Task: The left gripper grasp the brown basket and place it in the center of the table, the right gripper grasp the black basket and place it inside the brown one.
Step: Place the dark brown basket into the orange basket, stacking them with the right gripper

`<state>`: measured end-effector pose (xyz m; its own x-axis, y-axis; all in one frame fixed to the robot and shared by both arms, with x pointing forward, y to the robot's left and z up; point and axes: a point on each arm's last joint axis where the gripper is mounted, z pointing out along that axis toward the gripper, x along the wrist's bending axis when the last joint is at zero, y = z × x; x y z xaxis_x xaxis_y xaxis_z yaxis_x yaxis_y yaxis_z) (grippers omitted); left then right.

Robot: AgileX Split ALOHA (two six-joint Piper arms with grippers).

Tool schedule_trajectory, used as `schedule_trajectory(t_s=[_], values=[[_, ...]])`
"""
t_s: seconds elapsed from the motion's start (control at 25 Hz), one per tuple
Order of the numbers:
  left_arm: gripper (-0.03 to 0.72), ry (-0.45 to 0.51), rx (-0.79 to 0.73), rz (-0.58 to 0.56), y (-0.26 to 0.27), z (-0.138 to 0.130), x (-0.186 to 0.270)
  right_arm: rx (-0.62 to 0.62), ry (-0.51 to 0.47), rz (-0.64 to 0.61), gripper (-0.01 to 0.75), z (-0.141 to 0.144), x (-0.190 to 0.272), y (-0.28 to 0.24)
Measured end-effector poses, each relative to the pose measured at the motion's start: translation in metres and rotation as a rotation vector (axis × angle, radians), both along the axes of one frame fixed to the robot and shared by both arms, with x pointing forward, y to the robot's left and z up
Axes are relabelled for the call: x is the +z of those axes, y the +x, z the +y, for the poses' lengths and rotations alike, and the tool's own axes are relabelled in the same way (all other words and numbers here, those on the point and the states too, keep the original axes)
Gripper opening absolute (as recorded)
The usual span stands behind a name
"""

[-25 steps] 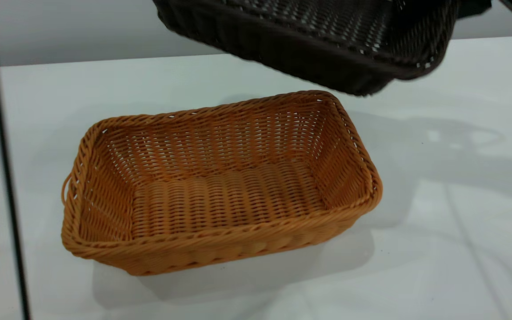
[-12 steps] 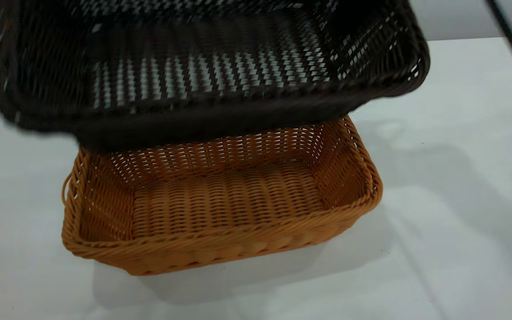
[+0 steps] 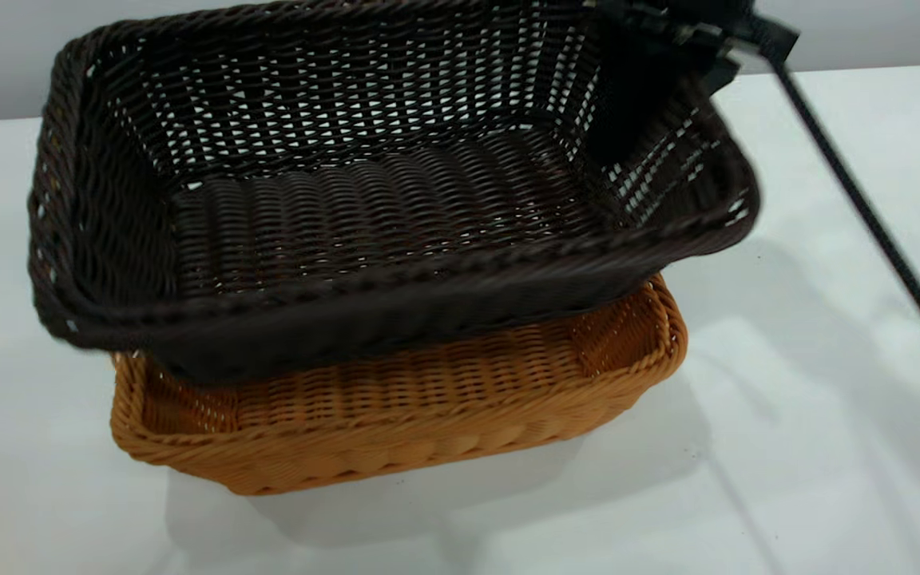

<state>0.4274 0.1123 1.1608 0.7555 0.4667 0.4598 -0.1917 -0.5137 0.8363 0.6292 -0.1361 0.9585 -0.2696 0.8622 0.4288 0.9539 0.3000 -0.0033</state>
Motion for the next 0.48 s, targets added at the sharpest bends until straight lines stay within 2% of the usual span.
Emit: schedule_trajectory(t_s=[0.28, 0.48], values=[[0.669, 0.004, -0.002, 0.002, -0.0002, 0.0000, -0.0004, -0.075, -0.030, 0.058, 0.118, -0.0005, -0.0102, 0.0013], [0.669, 0.007, -0.003, 0.003, -0.0003, 0.0000, -0.0006, -0.082, -0.037, 0.061, 0.118, -0.0009, -0.0104, 0.0013]])
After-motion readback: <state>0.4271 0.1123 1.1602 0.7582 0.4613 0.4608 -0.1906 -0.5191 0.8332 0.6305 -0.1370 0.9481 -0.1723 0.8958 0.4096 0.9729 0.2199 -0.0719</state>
